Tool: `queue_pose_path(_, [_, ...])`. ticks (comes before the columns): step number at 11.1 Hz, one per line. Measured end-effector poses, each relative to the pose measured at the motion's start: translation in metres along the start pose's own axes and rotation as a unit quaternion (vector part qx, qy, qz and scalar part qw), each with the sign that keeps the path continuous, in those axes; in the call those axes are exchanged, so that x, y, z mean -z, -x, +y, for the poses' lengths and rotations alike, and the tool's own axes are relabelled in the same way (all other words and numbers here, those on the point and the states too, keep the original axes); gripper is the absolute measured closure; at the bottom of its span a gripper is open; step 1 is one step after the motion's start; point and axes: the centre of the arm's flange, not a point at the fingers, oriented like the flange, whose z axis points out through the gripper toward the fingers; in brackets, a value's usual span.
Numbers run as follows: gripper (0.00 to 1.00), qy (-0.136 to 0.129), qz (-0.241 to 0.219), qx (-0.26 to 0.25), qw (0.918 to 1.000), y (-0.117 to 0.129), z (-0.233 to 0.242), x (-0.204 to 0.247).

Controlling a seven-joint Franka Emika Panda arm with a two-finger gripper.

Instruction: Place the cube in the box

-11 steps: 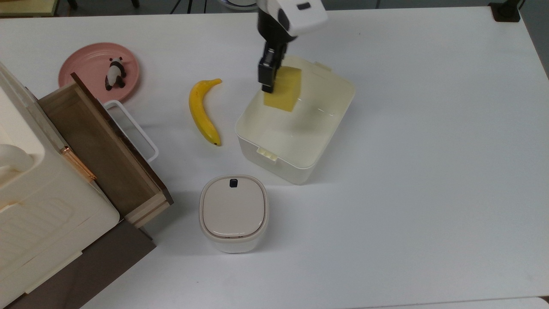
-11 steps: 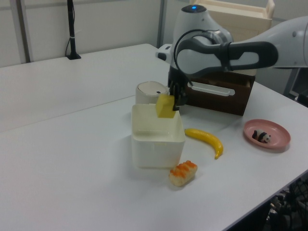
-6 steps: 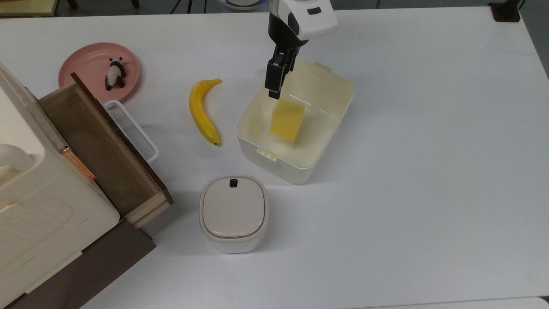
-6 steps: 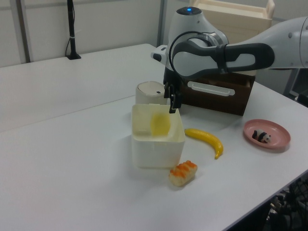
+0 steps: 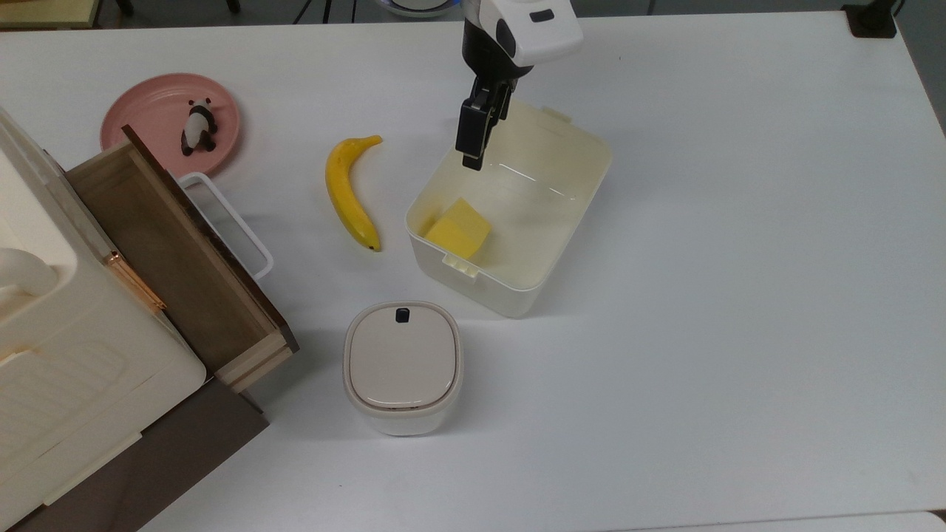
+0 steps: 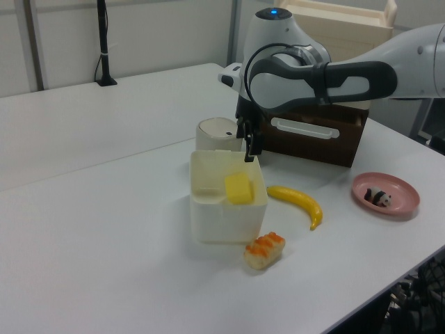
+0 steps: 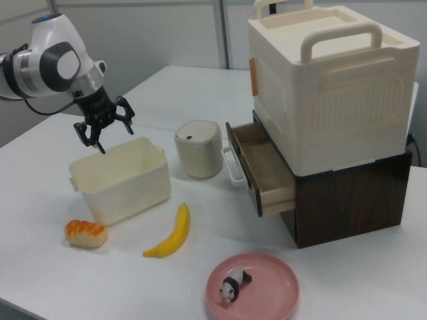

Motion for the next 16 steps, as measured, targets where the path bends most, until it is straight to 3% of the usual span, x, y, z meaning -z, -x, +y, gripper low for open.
queue_pose_path(2, [0.0, 0.005, -0.002, -0.023, 0.9997, 0.011, 0.005, 0.013])
queue_pose_path(3, [0.0, -0.006, -0.016, -0.053, 0.9984, 0.023, 0.006, 0.023])
queue_pose_path(4, [0.0, -0.028, -0.041, -0.096, 0.9941, 0.036, 0.005, 0.038])
queue_pose_path(5, [0.0, -0.048, -0.066, -0.156, 0.9844, 0.045, 0.002, 0.053])
queue_pose_path(6, [0.0, -0.056, -0.085, -0.223, 0.9696, 0.05, -0.002, 0.066])
queue_pose_path(9, [0.0, -0.057, -0.118, -0.386, 0.9132, 0.06, -0.006, 0.073])
queue_pose_path(12, [0.0, -0.044, -0.121, -0.489, 0.8627, 0.092, 0.01, 0.078])
queue_pose_path(15, [0.0, -0.076, -0.084, -0.57, 0.8137, 0.142, 0.031, 0.091])
queue_pose_path(16, [0.0, -0.078, -0.078, -0.582, 0.806, 0.151, 0.035, 0.094])
